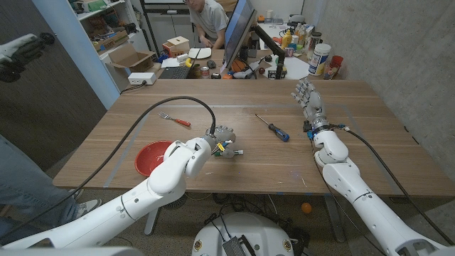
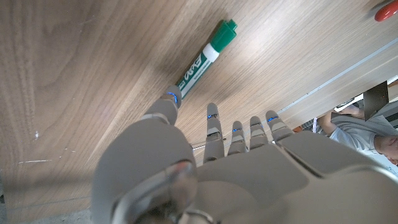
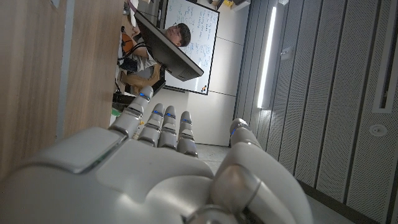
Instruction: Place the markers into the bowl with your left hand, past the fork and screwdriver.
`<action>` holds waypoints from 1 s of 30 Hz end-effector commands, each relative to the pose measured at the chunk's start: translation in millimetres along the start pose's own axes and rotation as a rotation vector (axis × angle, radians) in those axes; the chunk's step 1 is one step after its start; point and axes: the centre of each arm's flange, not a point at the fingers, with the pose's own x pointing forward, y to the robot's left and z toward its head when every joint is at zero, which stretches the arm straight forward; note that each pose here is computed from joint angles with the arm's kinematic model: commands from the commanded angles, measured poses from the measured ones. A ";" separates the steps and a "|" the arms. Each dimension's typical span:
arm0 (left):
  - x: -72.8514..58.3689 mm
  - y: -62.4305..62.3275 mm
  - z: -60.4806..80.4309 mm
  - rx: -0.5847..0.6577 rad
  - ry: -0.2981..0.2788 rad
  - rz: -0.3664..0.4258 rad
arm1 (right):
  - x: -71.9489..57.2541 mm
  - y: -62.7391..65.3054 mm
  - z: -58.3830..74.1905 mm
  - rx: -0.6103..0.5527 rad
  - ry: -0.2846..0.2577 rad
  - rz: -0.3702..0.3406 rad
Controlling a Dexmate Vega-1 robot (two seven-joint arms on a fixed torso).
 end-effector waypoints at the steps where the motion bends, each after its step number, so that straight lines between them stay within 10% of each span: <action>1: 2.0 -10.3 6.1 0.011 0.010 0.003 | -5.4 -4.8 -6.5 0.010 0.005 -0.016; 30: 8.8 -29.7 18.3 0.010 0.030 0.059 | -13.6 -13.7 -15.2 0.013 0.024 -0.020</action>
